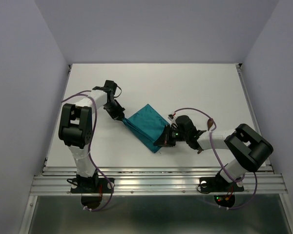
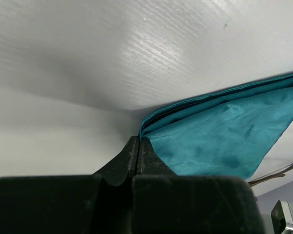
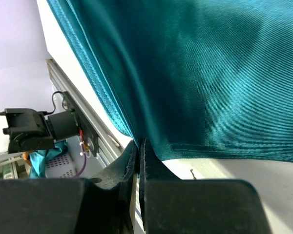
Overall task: Fold the napkin into a case and place the utensils inside
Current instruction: Fold the lower triangle-folded napkin at the center of the board.
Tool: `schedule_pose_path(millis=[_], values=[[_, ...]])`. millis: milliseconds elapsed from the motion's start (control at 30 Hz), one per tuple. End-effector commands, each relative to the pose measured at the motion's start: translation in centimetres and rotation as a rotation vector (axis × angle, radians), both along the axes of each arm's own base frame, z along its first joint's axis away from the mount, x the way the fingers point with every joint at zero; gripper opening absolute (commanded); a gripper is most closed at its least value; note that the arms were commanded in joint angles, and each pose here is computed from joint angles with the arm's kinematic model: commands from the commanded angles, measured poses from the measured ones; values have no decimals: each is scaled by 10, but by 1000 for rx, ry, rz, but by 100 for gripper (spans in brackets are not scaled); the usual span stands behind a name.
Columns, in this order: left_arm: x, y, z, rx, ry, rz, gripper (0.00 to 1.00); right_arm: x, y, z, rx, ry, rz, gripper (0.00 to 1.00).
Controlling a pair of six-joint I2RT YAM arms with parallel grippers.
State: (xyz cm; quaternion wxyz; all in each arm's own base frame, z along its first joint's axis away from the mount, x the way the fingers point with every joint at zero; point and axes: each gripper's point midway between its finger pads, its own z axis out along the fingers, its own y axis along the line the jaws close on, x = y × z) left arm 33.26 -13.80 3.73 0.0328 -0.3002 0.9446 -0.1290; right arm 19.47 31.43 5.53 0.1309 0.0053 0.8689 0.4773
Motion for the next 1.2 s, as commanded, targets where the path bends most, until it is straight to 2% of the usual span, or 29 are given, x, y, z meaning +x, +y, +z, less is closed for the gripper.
schedule_pose_path(millis=[0,67,200,233,300,400,433,700,900,1033,1167], values=[[13,3,15,11,-75,-38,7,4,2,5,43,-11,7,1],[14,1,17,-2,-98,-41,11,4,3,6,49,-9,9,1],[19,-2,22,-20,-152,-50,36,5,5,7,83,2,9,1],[19,-2,22,-24,-156,-51,47,4,5,5,85,11,9,1],[21,-4,24,-35,-175,-63,59,2,6,7,107,19,12,1],[24,-6,28,-44,-196,-69,67,1,8,7,127,29,11,1],[25,-6,28,-47,-201,-72,73,3,6,7,133,31,5,1],[31,-6,38,-41,-242,-89,74,2,5,10,185,57,-16,1],[38,4,63,14,-330,-109,73,0,5,11,253,101,-31,1],[33,14,77,59,-377,-131,73,2,3,8,254,108,-38,1],[13,22,76,90,-360,-150,73,2,3,6,250,112,-40,1]])
